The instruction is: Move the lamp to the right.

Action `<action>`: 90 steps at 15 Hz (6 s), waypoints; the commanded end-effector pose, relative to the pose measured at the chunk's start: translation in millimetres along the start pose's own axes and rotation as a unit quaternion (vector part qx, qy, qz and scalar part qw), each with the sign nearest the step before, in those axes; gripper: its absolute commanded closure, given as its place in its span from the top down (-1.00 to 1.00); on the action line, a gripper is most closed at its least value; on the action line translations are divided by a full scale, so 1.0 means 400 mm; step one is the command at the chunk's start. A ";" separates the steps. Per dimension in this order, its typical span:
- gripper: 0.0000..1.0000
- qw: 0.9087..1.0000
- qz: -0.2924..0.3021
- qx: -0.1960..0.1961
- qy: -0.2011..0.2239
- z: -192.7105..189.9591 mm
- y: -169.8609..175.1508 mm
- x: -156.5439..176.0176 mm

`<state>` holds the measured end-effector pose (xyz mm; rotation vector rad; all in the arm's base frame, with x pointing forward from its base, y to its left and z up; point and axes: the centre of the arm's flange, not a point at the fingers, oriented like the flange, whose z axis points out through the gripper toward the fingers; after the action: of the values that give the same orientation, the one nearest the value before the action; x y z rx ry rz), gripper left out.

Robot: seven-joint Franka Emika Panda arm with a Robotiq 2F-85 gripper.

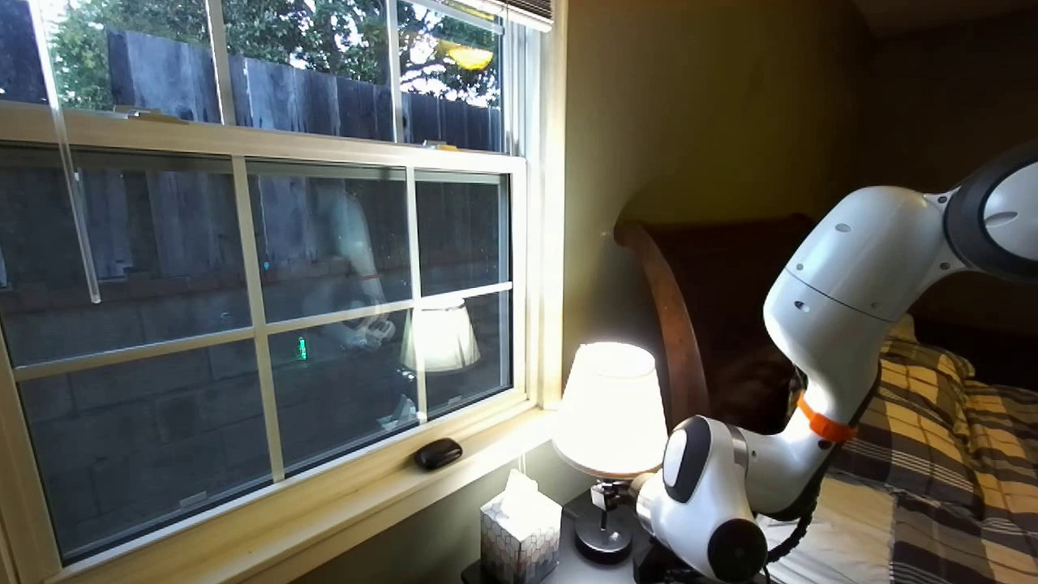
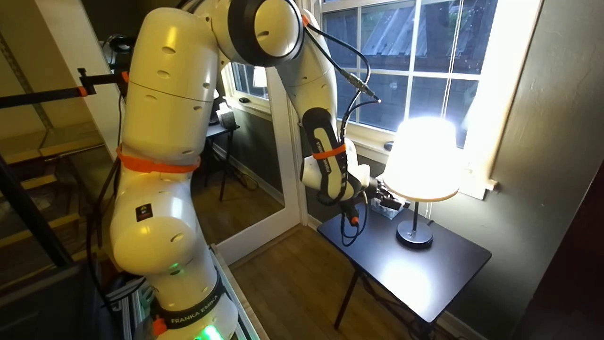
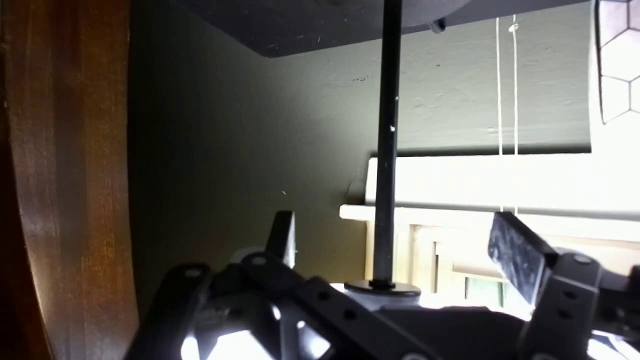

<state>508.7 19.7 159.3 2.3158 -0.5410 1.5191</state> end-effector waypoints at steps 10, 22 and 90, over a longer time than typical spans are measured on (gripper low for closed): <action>1.00 0.998 0.005 0.047 0.032 0.109 0.010 -0.045; 1.00 0.999 0.004 0.002 0.040 0.120 -0.001 -0.069; -0.93 0.980 0.119 -0.051 0.151 0.115 0.122 0.143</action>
<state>565.2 -24.3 195.9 1.9938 -0.7403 1.8146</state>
